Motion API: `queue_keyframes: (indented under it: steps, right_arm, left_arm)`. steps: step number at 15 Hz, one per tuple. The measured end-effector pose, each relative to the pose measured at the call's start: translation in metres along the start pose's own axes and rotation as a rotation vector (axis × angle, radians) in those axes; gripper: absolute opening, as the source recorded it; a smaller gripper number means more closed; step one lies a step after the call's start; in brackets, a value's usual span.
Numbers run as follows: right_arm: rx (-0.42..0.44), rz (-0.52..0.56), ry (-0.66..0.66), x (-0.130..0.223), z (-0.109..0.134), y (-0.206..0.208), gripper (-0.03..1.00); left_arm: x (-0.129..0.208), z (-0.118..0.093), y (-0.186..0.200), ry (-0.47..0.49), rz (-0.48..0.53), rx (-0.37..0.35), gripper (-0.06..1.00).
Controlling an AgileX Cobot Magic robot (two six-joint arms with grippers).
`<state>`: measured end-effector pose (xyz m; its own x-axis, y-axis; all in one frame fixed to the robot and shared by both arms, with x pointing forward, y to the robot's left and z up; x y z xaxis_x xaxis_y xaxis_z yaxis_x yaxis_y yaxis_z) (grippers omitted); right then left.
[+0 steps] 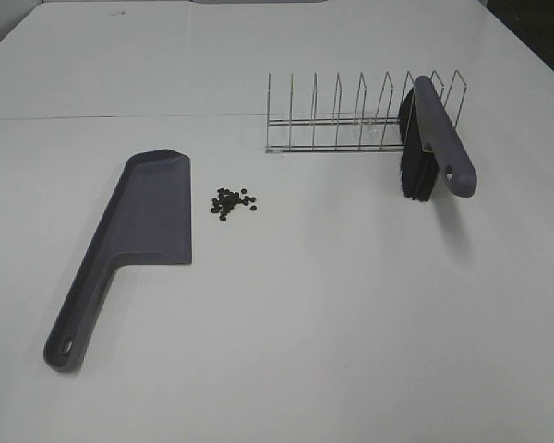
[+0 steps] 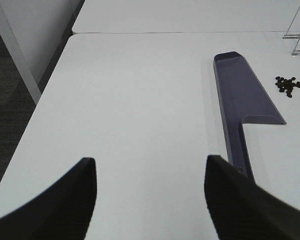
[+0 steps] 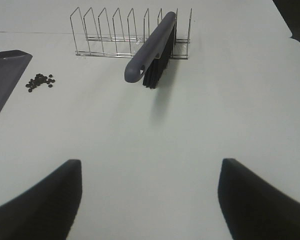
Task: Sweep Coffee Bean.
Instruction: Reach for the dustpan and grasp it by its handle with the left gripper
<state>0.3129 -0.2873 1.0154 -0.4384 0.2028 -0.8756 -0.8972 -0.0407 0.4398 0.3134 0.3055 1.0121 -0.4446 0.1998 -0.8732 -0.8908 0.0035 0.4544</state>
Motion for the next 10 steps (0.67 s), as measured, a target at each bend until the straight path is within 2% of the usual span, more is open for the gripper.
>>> queue_keyframes:
  steps: [10]
  right_arm:
    - [0.0,0.0,0.0,0.0,0.0,0.0,0.64]
  left_arm:
    - [0.0,0.0,0.0,0.0,0.0,0.0,0.57]
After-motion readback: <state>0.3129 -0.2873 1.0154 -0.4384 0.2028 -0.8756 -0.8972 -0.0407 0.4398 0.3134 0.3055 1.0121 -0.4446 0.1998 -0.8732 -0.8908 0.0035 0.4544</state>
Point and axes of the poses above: a point on each arm's last joint axis where the gripper is mounted, y pointing back along that axis away from the gripper, z along the wrist's bending axis when the last joint is at zero, x = y × z, the point moved 9 cm from there along -y, pointing out along that axis toward the gripper, and after that the axes turned 13 degrees about -y, right-handed, at the moved point
